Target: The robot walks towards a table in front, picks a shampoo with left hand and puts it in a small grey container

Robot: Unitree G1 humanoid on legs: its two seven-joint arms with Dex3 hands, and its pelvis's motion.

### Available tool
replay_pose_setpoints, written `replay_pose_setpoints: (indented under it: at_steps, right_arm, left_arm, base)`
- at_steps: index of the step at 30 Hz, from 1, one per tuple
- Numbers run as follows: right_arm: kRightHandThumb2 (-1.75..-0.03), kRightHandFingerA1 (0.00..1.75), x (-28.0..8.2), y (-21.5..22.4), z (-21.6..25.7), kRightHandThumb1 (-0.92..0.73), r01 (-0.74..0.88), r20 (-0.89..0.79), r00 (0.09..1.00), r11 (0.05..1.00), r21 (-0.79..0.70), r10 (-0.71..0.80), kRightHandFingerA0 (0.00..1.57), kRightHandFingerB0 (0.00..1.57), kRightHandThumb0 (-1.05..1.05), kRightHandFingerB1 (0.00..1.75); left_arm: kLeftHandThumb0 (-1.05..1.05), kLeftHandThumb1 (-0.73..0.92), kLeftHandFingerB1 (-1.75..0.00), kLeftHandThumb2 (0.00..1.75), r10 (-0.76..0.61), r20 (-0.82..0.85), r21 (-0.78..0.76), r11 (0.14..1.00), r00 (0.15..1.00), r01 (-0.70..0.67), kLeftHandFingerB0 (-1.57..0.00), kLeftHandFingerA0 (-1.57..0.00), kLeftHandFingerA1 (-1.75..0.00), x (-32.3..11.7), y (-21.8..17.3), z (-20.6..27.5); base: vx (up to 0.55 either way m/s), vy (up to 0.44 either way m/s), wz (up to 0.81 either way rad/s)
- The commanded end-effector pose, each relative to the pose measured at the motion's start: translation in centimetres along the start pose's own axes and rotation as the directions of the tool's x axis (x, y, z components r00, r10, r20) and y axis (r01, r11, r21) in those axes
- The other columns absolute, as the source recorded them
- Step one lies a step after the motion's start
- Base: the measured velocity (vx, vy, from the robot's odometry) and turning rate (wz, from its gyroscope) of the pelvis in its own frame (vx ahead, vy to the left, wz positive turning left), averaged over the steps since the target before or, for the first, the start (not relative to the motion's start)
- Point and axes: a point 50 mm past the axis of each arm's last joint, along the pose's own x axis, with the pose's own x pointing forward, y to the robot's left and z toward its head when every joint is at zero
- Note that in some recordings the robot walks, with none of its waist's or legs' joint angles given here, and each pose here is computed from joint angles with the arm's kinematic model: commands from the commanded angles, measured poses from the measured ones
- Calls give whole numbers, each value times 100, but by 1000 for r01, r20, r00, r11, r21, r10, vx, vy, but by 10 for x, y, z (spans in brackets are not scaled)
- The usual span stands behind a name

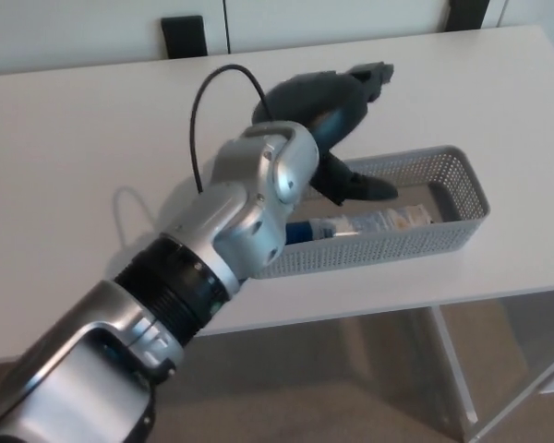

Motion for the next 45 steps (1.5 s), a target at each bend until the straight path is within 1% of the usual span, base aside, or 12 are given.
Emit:
replay_pose_setpoints:
  at_steps: [1,10,11,15,16,17,21,24,25,29,37,45]
  right_arm:
    - [-60,46,0,-3,0,-70,14,1,1000,1000,4,-14,68,56,-31,40]
    - [-60,48,0,-12,3,-70,25,8,1000,1000,4,-25,72,56,-29,41]
    - [-60,49,0,-14,1,-69,27,2,1000,999,18,-27,75,59,-29,42]
    - [-61,48,-2,-14,-5,-70,29,-12,1000,999,41,-28,74,59,-29,42]
    - [-60,47,-2,-15,-7,-70,31,-18,999,999,38,-30,74,59,-29,41]
    - [-60,48,-4,-15,-11,-70,32,-34,999,999,33,-31,73,59,-27,41]
    - [-61,48,-5,-14,-15,-70,36,-60,998,999,30,-34,75,59,-27,42]
    - [-60,49,-8,-11,-25,-68,31,-76,997,999,33,-28,77,58,-29,42]
    - [-60,49,-9,-10,-27,-69,30,-81,996,998,51,-26,75,57,-29,42]
    - [-60,47,-9,-7,-29,-68,33,-88,996,997,65,-27,76,56,-31,41]
    - [-59,48,-10,3,-32,-68,20,-109,994,996,92,-10,75,56,-29,41]
    - [-60,48,-8,4,-27,-68,14,-100,995,994,104,-3,75,56,-29,41]
  left_arm:
    - [-88,49,-2,91,91,97,13,996,991,-93,0,0,0,-28,40,8]
    - [-59,38,-38,70,313,470,-102,948,825,-302,-10,-7,-22,-156,110,26]
    - [-31,27,-46,85,314,517,-120,948,796,-296,0,-1,-50,-184,109,24]
    - [-53,50,-30,55,322,566,-179,947,759,-267,-22,-17,-30,-227,97,18]
    - [-29,30,-50,88,331,574,-211,943,748,-256,-8,-8,-52,-236,92,15]
    - [-56,45,-40,72,326,604,-328,933,727,-146,-25,-19,-42,-255,78,6]
    - [-64,49,-46,82,301,621,-546,829,723,124,-33,-19,-45,-285,49,-12]
    - [-62,54,-34,57,347,546,-678,718,763,159,-44,-32,-33,-314,17,-38]
    - [-64,42,-42,75,287,514,-714,665,808,218,-28,-22,-42,-331,0,-57]
    - [-52,42,-31,54,212,498,-793,503,841,343,-32,-27,-32,-345,-26,-83]
    - [-57,36,-41,72,-62,470,-874,108,881,474,-28,-31,-46,-355,-73,-145]
    - [-47,42,-40,53,-377,356,-913,56,855,405,-58,-58,-44,-367,-102,-206]
  base:
    - [0,0,0]
    - [0,0,0]
    - [0,0,0]
    - [0,0,0]
    - [0,0,0]
    - [0,0,0]
    - [0,0,0]
    - [0,0,0]
    - [0,0,0]
    - [0,0,0]
    - [0,0,0]
    - [0,0,0]
